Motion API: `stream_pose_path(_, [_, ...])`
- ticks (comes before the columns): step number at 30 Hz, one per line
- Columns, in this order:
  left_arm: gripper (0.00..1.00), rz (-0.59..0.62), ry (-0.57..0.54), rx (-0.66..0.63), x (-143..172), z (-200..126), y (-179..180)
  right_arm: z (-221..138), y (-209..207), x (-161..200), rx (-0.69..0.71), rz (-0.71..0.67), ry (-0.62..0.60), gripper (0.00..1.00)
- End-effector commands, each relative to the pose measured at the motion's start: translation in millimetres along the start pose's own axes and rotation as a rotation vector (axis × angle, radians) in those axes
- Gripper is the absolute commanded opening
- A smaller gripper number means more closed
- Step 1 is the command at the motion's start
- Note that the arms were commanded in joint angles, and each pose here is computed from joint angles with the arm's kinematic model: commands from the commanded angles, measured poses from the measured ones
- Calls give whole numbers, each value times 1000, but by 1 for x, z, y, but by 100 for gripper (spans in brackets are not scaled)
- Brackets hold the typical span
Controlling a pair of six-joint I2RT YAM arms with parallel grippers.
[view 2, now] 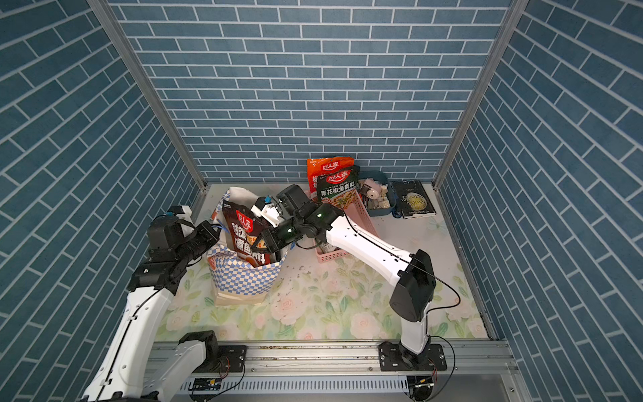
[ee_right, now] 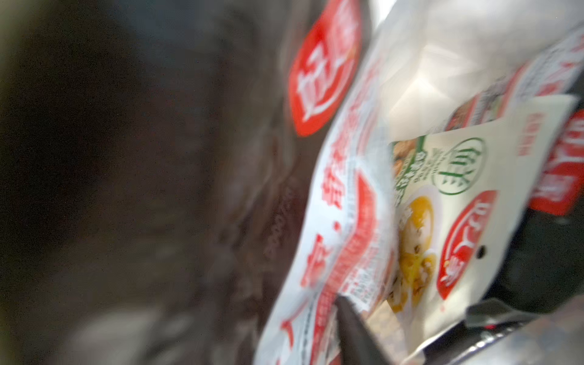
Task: Place the condiment packets inside the bag
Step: Place the condiment packet in the paper bag.
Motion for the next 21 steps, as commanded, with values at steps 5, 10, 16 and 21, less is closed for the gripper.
stream_pose_path(5, [0, 0, 41, -36, 10, 2, 9, -38, 31, 39, -60, -77, 121, 94])
stream_pose_path(10, [0, 0, 41, -37, 9, 2, 9, -44, 26, 63, 4, -43, 202, 99])
stream_pose_path(16, [0, 0, 42, -36, 10, 3, 10, -59, 32, 79, 37, -26, 229, 100])
stream_pose_path(21, [0, -2, 49, -35, 12, 6, 12, -61, 24, 108, 110, 40, 306, 100])
Point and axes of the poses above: each gripper's point midway between its finger pads, its own z axis out along the fingers, its own y axis along the line the jaws close on, x = y × z, the point moved 4 cm from there along -z, back along the fingers, and after that the axes turned 5 degrees about -z, right-handed, at the moved point
